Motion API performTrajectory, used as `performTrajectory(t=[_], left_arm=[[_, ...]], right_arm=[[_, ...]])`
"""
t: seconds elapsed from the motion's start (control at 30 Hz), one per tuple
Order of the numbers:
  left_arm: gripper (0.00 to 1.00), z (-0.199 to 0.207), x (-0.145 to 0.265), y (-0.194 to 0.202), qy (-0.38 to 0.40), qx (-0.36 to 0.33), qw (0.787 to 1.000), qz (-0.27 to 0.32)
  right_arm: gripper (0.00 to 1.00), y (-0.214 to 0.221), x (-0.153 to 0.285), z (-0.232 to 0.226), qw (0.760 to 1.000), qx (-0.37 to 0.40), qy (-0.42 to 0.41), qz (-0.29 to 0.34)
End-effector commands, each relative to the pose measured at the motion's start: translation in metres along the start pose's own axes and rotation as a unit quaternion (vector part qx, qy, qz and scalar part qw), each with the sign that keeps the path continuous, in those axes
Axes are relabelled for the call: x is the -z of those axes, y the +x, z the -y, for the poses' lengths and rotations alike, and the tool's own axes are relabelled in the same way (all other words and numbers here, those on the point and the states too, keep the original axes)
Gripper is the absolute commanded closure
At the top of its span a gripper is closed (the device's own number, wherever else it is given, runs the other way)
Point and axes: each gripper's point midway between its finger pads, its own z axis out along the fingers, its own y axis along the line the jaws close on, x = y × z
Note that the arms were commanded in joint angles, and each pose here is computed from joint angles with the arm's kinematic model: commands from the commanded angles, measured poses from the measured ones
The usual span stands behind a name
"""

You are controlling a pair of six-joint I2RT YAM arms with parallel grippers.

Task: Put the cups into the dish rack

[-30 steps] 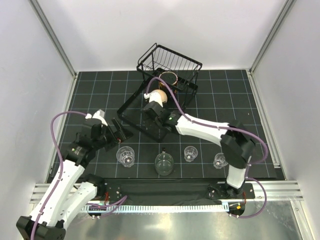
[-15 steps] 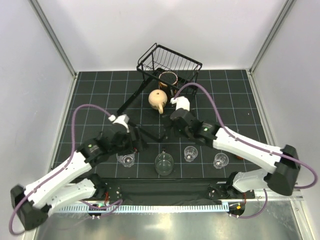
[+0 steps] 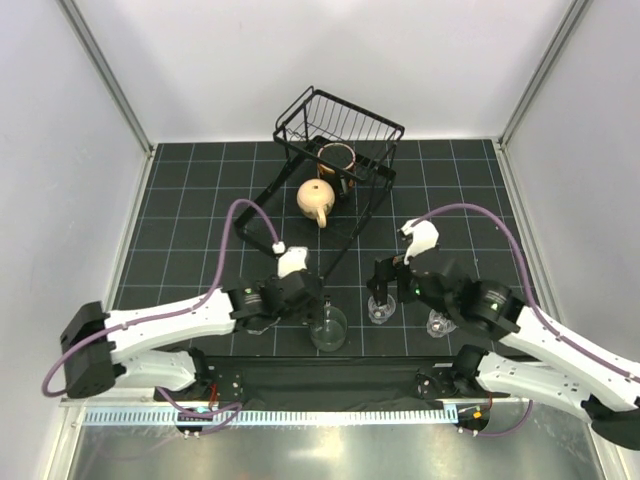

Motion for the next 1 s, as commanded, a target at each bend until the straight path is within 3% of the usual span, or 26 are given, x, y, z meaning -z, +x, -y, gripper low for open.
performTrajectory(t=[0.0,0.2,0.57,0.77,0.8,0.83,0.97], left_arm=[[0.17,0.029,-0.004,-0.017,0.018,0.002,0.999,0.034],[0.22,0.023,-0.016,-0.001,-0.010,-0.017,1.000,0.019],[0.48,0.025,-0.037,0.041,-0.016,-0.026,0.999,-0.021],[0.79,0.019,-0.049,0.058,-0.038,-0.045,0.998,-0.039],[0.92,0.019,-0.049,0.058,-0.038,-0.047,0.997,-0.039],[1.00,0.020,-0.048,0.058,-0.037,-0.050,0.997,-0.038],[1.00,0.020,-0.037,0.045,-0.045,-0.067,0.997,-0.017]], right_arm=[[0.00,-0.007,0.016,-0.004,0.999,0.007,-0.030,0.012],[0.00,-0.010,0.032,-0.004,0.998,-0.019,-0.049,0.032],[0.00,-0.013,0.037,-0.005,0.999,-0.017,-0.048,0.018],[0.00,-0.004,0.031,-0.013,0.997,-0.040,-0.068,0.010],[0.00,-0.004,0.032,-0.015,0.996,-0.045,-0.071,0.009],[0.00,0.000,0.031,-0.018,0.996,-0.044,-0.078,0.001],[0.00,0.003,0.031,-0.021,0.995,-0.051,-0.083,-0.012]])
